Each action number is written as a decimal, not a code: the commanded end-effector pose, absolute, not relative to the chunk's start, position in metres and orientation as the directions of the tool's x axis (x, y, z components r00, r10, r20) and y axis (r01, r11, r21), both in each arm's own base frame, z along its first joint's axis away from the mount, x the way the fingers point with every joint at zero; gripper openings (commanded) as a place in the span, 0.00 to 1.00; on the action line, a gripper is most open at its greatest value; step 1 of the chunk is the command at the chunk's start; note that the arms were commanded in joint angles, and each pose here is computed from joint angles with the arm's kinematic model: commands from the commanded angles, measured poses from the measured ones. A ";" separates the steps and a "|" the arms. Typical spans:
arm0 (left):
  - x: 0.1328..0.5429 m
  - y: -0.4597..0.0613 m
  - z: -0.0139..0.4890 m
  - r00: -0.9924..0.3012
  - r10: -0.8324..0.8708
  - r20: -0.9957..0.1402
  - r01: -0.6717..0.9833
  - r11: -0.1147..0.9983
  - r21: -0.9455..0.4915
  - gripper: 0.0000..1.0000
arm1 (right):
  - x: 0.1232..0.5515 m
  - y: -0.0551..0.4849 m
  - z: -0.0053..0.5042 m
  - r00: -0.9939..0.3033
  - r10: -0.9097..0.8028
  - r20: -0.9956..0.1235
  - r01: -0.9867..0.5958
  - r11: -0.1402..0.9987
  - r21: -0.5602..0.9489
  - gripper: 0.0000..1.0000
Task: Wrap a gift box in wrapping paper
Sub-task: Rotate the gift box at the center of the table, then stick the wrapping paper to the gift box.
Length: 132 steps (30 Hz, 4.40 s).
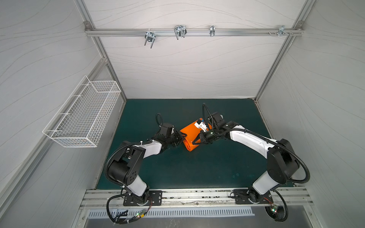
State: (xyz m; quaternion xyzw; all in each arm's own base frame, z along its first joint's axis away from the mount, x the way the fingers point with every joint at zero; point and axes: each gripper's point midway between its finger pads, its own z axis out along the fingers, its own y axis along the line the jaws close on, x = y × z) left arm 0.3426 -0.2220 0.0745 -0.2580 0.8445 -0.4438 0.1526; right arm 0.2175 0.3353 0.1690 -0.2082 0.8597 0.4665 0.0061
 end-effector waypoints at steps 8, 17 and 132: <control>0.338 -0.221 0.056 -0.820 -0.573 0.009 -0.345 0.481 -0.806 0.32 | 0.183 0.317 0.161 -0.804 -0.578 -0.141 -0.505 0.539 0.674 0.00; 0.338 -0.221 0.055 -0.818 -0.575 0.012 -0.347 0.478 -0.807 0.32 | 0.197 0.309 0.148 -0.750 -0.646 -0.143 -0.631 0.633 0.449 0.00; 0.345 -0.206 0.052 -0.736 -0.676 0.031 -0.421 0.421 -0.803 0.32 | 0.265 0.314 0.208 -0.911 0.405 -0.072 0.100 0.389 0.916 0.00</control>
